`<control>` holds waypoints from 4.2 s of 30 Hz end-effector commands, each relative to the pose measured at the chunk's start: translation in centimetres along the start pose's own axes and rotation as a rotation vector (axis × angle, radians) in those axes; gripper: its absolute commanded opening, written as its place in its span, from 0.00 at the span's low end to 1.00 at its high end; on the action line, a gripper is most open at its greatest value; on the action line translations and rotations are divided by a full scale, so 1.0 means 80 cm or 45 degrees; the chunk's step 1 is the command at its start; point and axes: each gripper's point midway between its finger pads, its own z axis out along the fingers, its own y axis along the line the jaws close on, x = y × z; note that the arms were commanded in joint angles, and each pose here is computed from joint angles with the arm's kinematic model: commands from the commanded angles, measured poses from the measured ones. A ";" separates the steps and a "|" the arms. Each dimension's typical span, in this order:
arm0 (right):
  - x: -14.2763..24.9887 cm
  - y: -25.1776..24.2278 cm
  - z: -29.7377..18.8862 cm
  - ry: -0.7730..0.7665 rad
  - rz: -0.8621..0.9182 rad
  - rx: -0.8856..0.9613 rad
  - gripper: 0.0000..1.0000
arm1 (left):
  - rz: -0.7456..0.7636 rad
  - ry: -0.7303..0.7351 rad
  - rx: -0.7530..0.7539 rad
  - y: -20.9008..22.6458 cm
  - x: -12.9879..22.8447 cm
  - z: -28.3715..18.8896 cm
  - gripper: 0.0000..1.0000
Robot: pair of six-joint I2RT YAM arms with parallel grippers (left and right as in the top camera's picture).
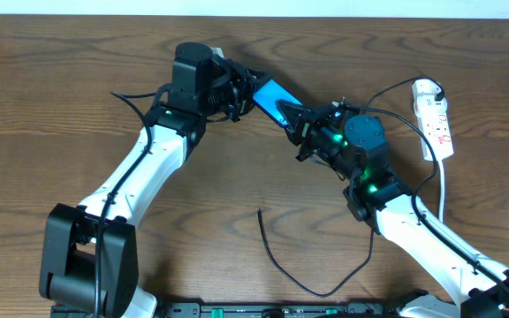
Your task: Plug charger to phone and switch on socket
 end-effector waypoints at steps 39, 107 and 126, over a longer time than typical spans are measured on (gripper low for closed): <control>0.007 0.015 0.001 0.004 -0.017 -0.039 0.99 | 0.044 -0.056 0.060 -0.026 -0.016 -0.019 0.07; -0.053 -0.062 -0.083 -0.010 -1.074 0.991 0.99 | 0.492 0.033 0.196 0.035 -0.144 -0.218 0.07; -0.017 -0.244 -0.047 0.342 -1.160 1.466 0.99 | 0.492 0.032 0.196 0.035 -0.144 -0.218 0.08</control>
